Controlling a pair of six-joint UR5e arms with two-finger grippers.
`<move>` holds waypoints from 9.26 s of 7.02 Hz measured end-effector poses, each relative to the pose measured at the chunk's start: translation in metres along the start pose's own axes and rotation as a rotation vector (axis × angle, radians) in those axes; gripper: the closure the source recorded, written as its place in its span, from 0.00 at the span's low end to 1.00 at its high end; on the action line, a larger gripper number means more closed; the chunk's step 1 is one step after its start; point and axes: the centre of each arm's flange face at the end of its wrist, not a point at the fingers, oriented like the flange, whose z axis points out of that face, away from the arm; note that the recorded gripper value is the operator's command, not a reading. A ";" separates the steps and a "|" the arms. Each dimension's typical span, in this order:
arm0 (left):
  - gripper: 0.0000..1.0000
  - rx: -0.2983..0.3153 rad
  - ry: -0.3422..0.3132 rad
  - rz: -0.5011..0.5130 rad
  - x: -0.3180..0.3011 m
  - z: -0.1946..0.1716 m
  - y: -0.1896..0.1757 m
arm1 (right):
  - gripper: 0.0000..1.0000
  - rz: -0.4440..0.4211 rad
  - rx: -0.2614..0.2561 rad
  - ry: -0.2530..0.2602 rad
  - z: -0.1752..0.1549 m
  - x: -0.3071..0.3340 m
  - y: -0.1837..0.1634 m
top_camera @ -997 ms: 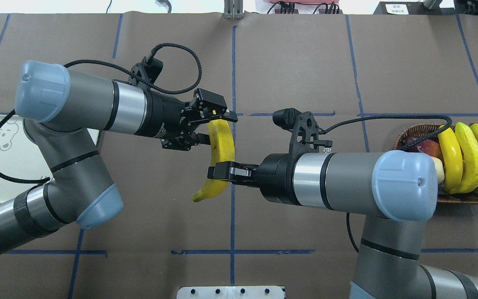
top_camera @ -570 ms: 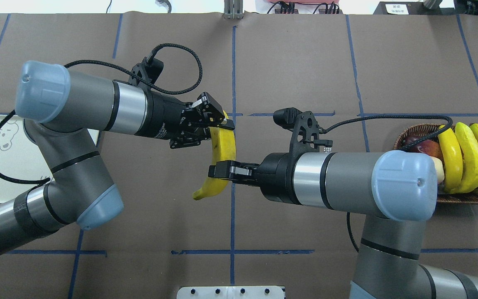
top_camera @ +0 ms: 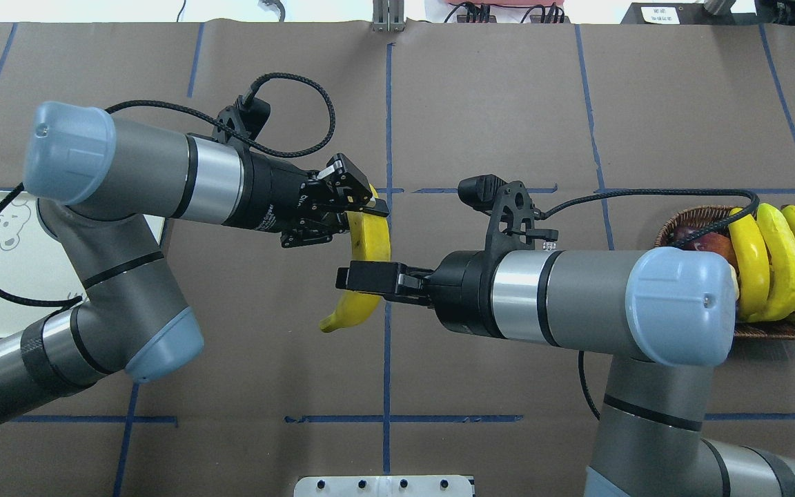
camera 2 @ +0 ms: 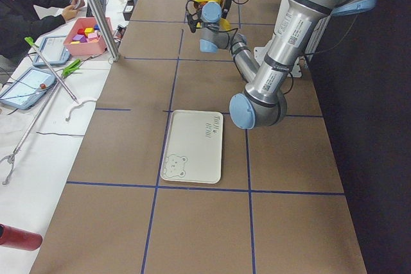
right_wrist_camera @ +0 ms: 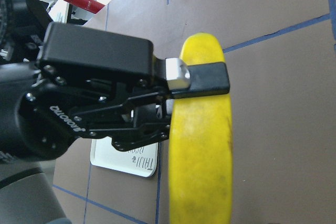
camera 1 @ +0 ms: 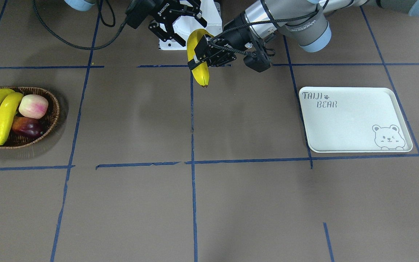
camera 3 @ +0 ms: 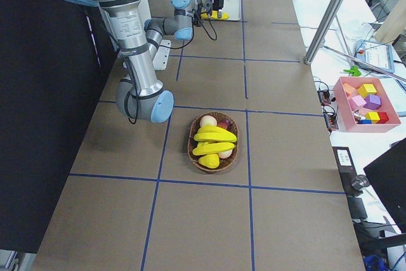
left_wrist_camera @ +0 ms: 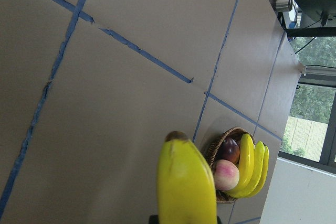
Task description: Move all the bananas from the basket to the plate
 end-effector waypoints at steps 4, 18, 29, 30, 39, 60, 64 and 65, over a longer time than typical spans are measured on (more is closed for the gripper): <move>1.00 0.176 -0.235 0.021 -0.094 -0.077 -0.115 | 0.00 0.009 0.041 0.157 -0.034 0.007 -0.048; 0.00 0.304 -0.789 0.153 -0.400 -0.281 -0.265 | 0.00 -0.203 -0.160 0.618 -0.157 0.147 -0.169; 0.00 0.299 -0.596 0.126 -0.286 -0.272 -0.226 | 0.00 -0.332 -0.289 0.642 -0.370 0.448 -0.146; 0.00 0.299 -0.594 0.124 -0.285 -0.272 -0.225 | 0.00 -0.320 -0.300 0.645 -0.375 0.468 -0.143; 0.00 0.299 -0.596 0.120 -0.287 -0.271 -0.224 | 0.04 -0.292 -0.390 0.652 -0.332 0.512 -0.161; 0.01 0.284 -0.490 0.033 -0.230 -0.225 -0.203 | 0.99 -0.083 -0.234 0.447 -0.265 0.205 -0.192; 0.01 0.173 -0.254 0.014 -0.109 -0.128 -0.148 | 0.98 -0.059 -0.198 0.305 -0.085 0.075 -0.105; 0.01 0.114 -0.178 0.005 -0.084 -0.103 -0.121 | 0.98 -0.082 -0.201 0.257 -0.055 0.059 -0.077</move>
